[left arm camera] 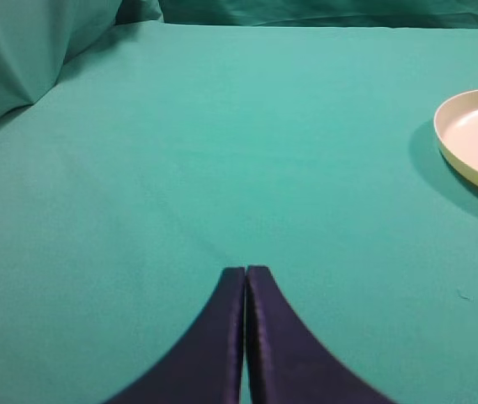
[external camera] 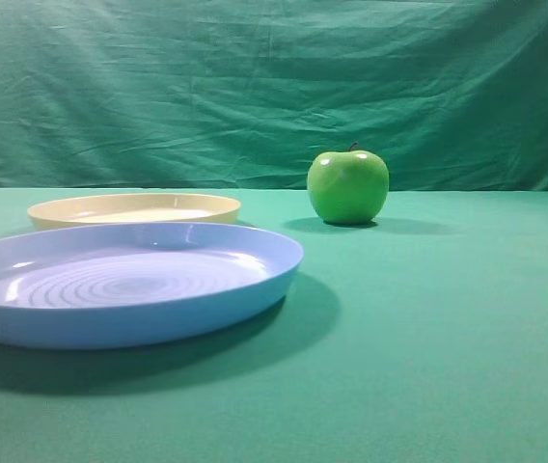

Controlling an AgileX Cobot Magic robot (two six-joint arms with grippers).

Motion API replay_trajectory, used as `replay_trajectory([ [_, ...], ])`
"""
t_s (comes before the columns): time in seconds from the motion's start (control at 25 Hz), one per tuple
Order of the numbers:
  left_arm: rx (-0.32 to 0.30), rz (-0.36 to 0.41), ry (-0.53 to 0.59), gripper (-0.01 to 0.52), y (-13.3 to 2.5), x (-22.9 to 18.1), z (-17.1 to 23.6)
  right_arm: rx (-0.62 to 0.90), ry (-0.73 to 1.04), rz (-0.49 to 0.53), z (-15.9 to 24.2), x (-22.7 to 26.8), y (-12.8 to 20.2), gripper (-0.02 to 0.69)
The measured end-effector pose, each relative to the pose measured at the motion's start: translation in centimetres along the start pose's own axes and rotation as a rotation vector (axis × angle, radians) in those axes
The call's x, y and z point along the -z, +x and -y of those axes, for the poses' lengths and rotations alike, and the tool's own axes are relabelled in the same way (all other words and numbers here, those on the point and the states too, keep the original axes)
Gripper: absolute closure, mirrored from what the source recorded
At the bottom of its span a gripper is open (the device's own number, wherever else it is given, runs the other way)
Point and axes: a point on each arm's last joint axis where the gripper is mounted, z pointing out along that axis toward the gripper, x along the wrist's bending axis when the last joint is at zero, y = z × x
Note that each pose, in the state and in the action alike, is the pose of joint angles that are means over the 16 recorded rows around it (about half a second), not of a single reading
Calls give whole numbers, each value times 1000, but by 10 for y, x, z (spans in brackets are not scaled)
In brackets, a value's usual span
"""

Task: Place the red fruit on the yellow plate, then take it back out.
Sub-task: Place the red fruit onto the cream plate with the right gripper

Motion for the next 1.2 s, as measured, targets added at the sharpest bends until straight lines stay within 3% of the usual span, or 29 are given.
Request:
replay_trajectory([
  [0.28, 0, 0, 0, 514, 0, 0, 0, 54, 39, -44, 8, -71, 21, 483],
  [0.68, 0, 0, 0, 514, 0, 0, 0, 65, 69, -42, 38, -142, 27, 463],
  [0.84, 0, 0, 0, 514, 0, 0, 0, 70, 64, -36, 44, -156, 28, 390],
  [1.2, 0, 0, 0, 514, 0, 0, 0, 82, 49, -26, 45, -163, 27, 133],
])
